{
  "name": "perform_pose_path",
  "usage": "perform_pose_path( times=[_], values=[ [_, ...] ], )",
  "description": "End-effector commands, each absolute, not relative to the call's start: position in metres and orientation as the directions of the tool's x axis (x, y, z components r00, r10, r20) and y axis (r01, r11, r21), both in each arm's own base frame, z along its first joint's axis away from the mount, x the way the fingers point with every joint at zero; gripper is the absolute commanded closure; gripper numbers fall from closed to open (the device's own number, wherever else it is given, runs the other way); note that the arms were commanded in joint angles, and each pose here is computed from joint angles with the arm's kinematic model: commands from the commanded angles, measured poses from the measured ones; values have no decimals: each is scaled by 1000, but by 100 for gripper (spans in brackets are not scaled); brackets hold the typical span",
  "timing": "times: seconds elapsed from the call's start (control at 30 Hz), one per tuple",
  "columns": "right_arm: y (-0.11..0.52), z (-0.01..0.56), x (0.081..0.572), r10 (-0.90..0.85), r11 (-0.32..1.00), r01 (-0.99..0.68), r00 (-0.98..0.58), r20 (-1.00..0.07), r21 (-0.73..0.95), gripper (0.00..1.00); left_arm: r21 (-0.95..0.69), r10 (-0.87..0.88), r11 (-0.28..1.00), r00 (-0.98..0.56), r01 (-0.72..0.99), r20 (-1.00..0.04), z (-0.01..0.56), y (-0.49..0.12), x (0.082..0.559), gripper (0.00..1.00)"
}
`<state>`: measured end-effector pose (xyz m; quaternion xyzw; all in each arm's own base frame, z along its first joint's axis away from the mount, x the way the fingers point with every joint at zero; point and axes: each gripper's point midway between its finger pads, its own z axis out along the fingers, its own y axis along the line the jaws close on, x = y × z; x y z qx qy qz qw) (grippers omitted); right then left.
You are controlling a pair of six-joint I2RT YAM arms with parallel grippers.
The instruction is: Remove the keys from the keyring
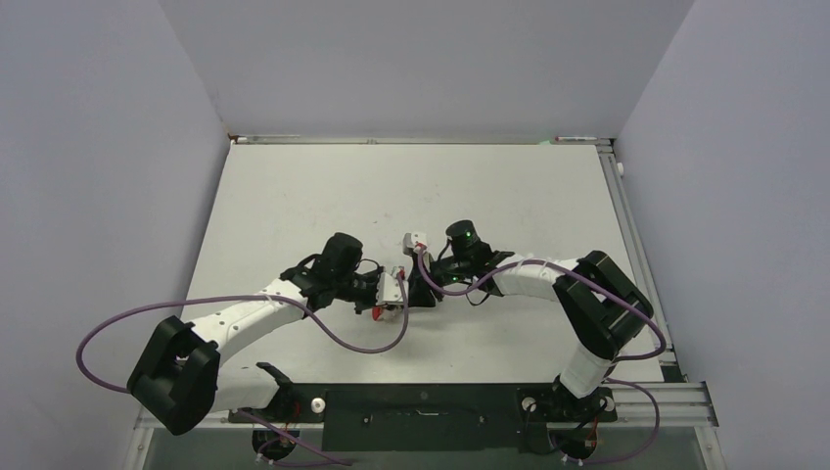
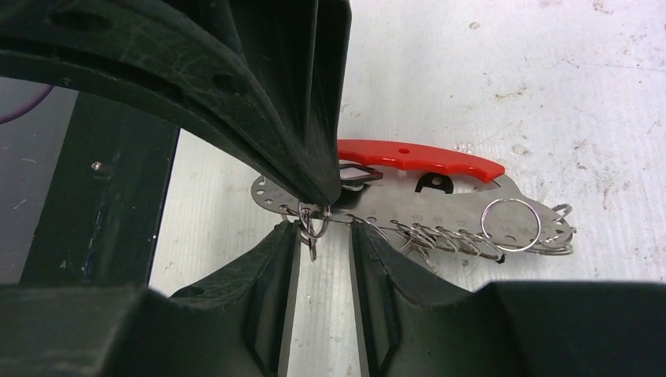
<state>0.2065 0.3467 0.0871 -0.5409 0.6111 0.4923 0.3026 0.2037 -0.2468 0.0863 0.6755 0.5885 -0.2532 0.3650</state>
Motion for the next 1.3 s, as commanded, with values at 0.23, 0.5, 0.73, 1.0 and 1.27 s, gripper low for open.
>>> perform_pose_path(
  times=[0.23, 0.5, 0.73, 1.0, 1.27],
  values=[
    [358, 119, 212, -305, -111, -970, -173, -937, 215, 60, 242, 580, -62, 232, 968, -781, 101, -257, 210, 100],
    [360, 109, 214, -332, -81, -978, -157, -930, 194, 71, 234, 576, -48, 219, 971, -788, 102, -259, 212, 100],
    [363, 103, 216, -362, -55, -984, -138, -922, 169, 73, 232, 576, -52, 219, 971, -788, 99, -259, 211, 100],
    [365, 113, 214, -341, -84, -978, -153, -928, 193, 63, 234, 574, -54, 222, 971, -788, 99, -259, 210, 100],
    [364, 102, 212, -377, -91, -982, -121, -918, 166, 73, 232, 571, -50, 218, 972, -791, 99, -259, 210, 100]
  ],
)
